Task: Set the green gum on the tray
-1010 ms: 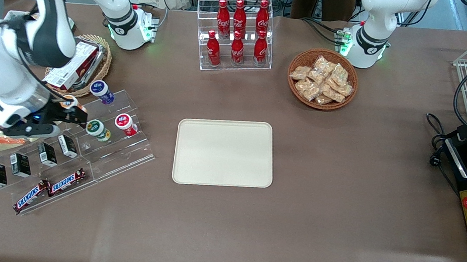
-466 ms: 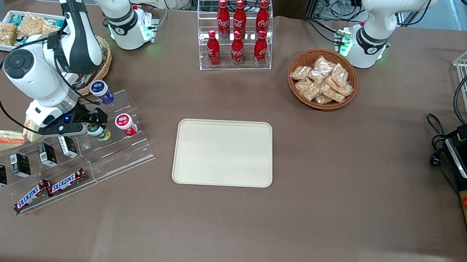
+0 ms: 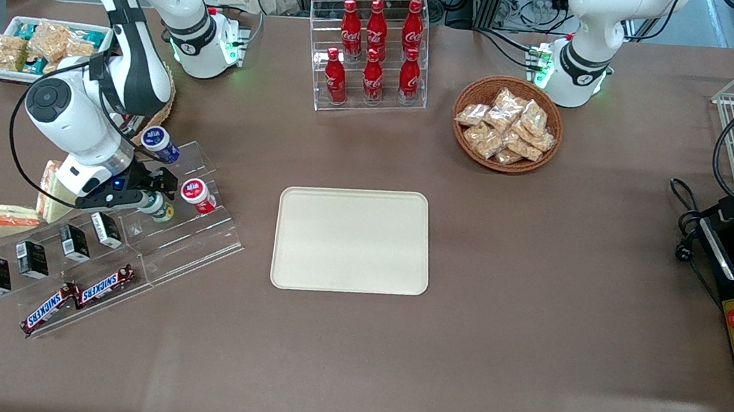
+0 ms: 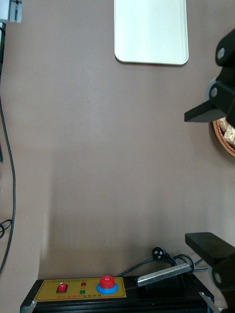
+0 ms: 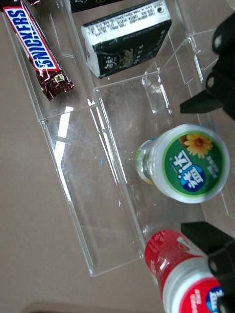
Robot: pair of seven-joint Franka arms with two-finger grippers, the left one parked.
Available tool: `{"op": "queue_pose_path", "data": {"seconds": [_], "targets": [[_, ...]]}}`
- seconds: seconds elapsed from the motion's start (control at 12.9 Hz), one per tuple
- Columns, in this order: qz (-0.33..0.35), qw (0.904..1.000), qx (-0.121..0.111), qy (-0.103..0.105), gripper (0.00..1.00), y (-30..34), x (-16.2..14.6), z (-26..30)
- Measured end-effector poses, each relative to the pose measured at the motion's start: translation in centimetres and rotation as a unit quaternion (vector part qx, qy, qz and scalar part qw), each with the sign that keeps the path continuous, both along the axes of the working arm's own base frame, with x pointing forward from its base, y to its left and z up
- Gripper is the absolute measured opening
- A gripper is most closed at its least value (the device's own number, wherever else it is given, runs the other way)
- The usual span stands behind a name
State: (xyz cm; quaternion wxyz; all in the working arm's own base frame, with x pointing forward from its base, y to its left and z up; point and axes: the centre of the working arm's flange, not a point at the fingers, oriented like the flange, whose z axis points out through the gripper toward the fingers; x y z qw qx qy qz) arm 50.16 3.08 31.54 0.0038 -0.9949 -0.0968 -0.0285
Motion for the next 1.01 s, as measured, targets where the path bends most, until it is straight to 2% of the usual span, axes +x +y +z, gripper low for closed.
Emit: {"op": "queue_pose_path", "data": {"seconds": [0.08, 0.16, 0.23, 0.31, 0.39, 0.62, 0.78, 1.01], "targets": [[0.0, 1.0, 0.0, 0.0, 0.96, 0.0, 0.0, 0.0], [0.0, 1.0, 0.0, 0.0, 0.89, 0.0, 0.0, 0.0], [0.0, 1.0, 0.0, 0.001, 0.74, 0.0, -0.1, -0.1], [0.0, 1.0, 0.0, 0.001, 0.64, 0.0, -0.1, 0.0], [0.0, 1.0, 0.0, 0.0, 0.59, 0.0, -0.1, 0.0], [0.0, 1.0, 0.001, -0.009, 0.59, 0.0, 0.2, 0.9], [0.0, 0.9999, 0.002, -0.016, 0.59, 0.0, 1.2, 3.5], [-0.001, 1.0, 0.003, 0.002, 0.59, 0.1, 4.0, 12.5]]}}
